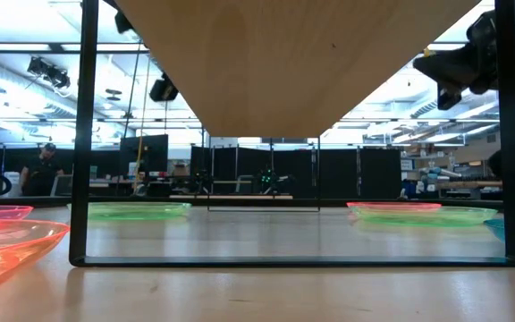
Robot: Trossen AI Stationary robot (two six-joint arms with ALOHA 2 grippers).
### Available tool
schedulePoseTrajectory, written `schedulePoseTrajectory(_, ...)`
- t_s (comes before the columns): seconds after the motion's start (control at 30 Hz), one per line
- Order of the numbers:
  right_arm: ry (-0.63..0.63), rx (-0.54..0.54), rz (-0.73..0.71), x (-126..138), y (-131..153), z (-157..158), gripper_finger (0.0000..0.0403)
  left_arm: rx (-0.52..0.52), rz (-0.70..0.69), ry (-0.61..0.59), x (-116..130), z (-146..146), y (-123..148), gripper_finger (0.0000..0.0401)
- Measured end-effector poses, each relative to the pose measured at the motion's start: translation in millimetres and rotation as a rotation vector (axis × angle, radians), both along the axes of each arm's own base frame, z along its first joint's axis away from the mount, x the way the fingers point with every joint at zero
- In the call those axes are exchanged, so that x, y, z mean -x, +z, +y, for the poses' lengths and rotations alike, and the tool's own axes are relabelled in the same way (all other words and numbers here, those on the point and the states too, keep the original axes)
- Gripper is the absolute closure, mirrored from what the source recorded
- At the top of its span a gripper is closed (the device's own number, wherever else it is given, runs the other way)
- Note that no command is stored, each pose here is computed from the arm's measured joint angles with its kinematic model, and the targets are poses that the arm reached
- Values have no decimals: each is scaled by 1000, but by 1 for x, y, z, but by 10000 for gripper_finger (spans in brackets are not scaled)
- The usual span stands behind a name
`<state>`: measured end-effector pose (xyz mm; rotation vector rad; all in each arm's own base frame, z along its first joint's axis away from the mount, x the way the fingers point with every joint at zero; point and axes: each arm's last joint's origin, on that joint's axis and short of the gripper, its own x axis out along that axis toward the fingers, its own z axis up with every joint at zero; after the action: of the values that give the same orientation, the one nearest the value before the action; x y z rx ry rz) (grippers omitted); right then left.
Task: Place and stack plates onto a shelf
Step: Put the right green plate on the shelf
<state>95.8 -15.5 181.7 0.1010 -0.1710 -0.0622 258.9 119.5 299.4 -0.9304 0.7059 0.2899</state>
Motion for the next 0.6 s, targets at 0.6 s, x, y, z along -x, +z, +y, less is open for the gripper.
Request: schedulePoseTrajectory(0.6, 73, -184, -87, 12, 45, 3, 293, -409, -44, -146, 50, -77, -24, 273)
